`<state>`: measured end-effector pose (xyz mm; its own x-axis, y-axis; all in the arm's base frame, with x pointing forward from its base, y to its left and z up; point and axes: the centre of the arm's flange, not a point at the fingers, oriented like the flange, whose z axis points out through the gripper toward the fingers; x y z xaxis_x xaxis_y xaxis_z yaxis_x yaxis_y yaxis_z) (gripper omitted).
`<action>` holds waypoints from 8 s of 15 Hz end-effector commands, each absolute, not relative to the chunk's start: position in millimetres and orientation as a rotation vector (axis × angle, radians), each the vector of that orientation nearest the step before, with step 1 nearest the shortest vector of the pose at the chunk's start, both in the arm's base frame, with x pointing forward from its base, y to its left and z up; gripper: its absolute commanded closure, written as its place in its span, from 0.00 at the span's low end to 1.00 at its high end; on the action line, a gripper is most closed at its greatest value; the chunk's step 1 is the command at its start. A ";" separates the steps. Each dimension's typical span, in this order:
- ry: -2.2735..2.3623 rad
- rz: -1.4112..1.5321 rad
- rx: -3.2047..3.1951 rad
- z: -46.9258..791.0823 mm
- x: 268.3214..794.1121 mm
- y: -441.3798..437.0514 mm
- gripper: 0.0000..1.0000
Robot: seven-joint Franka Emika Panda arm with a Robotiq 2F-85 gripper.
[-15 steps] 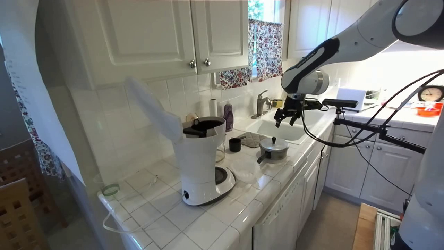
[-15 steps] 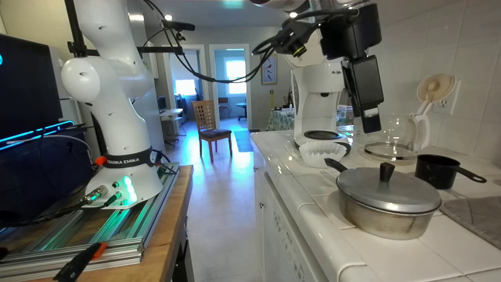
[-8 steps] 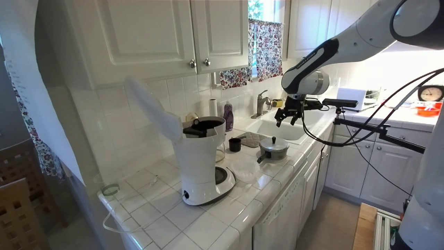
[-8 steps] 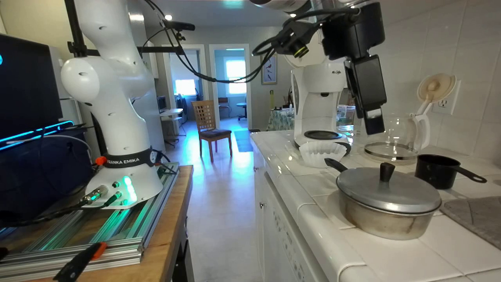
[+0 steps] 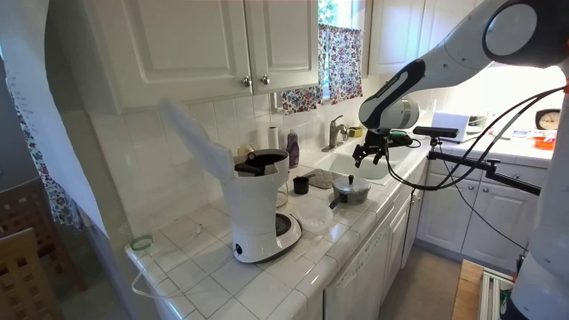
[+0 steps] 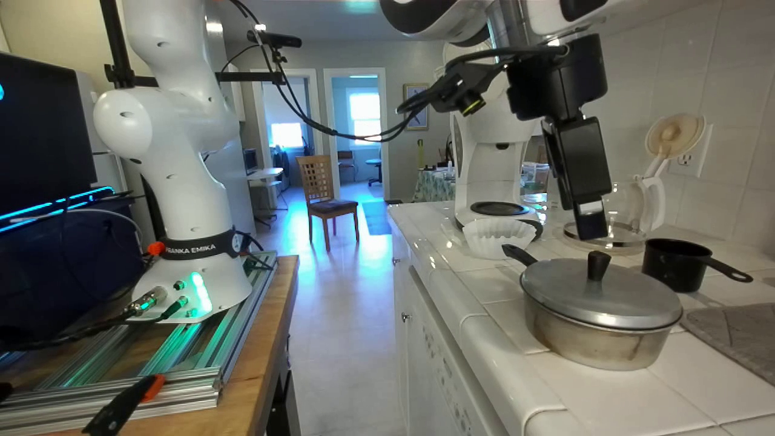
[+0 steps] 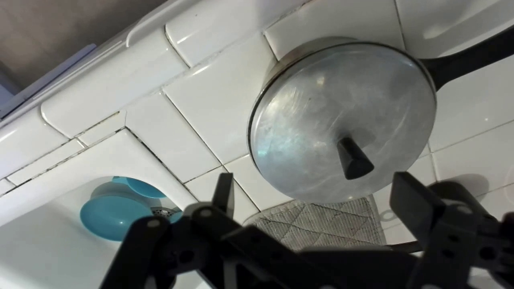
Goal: Take the lid off the pot
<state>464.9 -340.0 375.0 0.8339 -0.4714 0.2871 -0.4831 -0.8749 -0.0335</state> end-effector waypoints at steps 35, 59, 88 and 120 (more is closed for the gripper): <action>-0.386 0.392 3.054 322.7 538.2 -329.3 0.41; -0.457 0.355 3.045 327.1 532.4 -326.3 0.27; -0.573 0.289 3.035 329.4 540.3 -321.3 0.95; -0.574 0.190 3.005 335.4 531.0 -308.5 0.94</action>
<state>531.9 -311.5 322.9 0.9275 -0.3475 0.1378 -0.3554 -0.9340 0.0362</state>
